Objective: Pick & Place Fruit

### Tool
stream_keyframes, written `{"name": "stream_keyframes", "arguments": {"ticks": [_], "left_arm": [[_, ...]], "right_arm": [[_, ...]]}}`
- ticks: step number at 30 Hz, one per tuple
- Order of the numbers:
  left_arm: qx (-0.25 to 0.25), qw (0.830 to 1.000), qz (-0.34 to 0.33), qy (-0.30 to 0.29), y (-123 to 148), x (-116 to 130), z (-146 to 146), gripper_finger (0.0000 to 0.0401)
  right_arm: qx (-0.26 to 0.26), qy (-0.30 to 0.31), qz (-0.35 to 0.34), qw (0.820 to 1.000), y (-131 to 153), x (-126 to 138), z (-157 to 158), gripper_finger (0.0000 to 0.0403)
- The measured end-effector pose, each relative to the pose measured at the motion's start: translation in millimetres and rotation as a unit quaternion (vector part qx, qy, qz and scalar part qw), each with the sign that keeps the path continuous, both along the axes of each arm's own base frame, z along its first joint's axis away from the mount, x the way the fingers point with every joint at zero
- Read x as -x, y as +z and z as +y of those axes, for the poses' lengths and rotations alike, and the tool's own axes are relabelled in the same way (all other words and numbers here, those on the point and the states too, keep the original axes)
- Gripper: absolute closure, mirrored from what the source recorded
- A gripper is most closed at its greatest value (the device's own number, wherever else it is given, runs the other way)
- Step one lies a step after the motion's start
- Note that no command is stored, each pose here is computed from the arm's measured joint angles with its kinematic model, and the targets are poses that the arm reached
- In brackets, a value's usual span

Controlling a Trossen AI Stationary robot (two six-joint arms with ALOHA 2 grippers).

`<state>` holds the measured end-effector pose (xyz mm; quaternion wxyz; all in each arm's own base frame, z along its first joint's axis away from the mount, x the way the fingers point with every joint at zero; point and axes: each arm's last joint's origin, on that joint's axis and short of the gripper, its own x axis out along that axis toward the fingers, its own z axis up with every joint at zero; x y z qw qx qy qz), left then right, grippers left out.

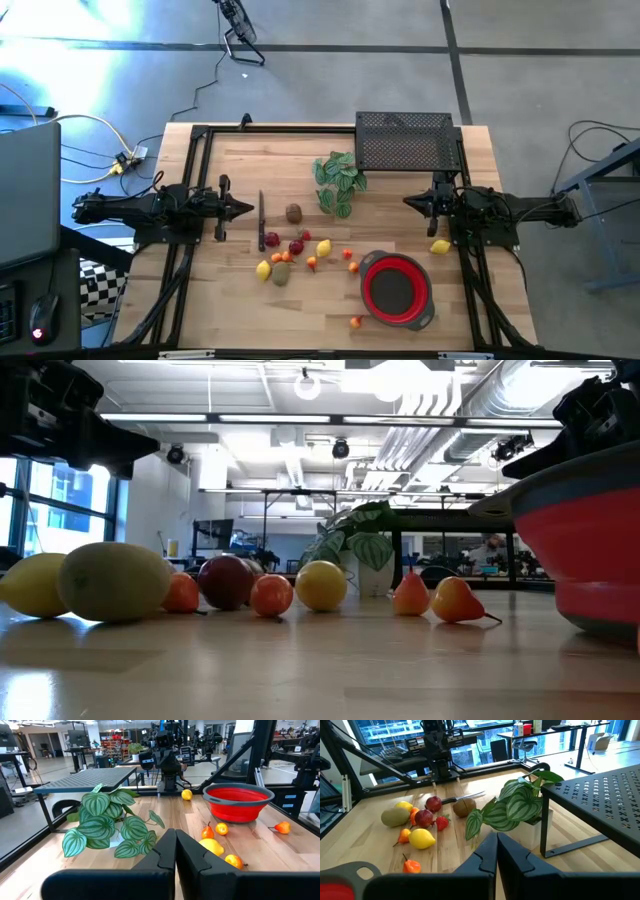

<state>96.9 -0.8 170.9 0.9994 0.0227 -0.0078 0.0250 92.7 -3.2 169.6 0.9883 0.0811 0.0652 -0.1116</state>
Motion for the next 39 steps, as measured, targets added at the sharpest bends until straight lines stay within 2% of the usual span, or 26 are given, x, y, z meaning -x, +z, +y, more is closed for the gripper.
{"name": "stream_keyframes", "arguments": {"ticks": [5,39], "left_arm": [[0.000,1.000,0.000,0.000,-0.1,0.0,0.0,0.0401],[-0.012,1.000,-0.001,0.012,0.3,0.0,0.7,0.0401]], "right_arm": [[0.015,0.001,0.003,1.000,-0.1,0.0,-0.1,0.0399],[0.016,0.001,-0.005,1.000,1.1,-0.3,-0.1,0.0399]]}}
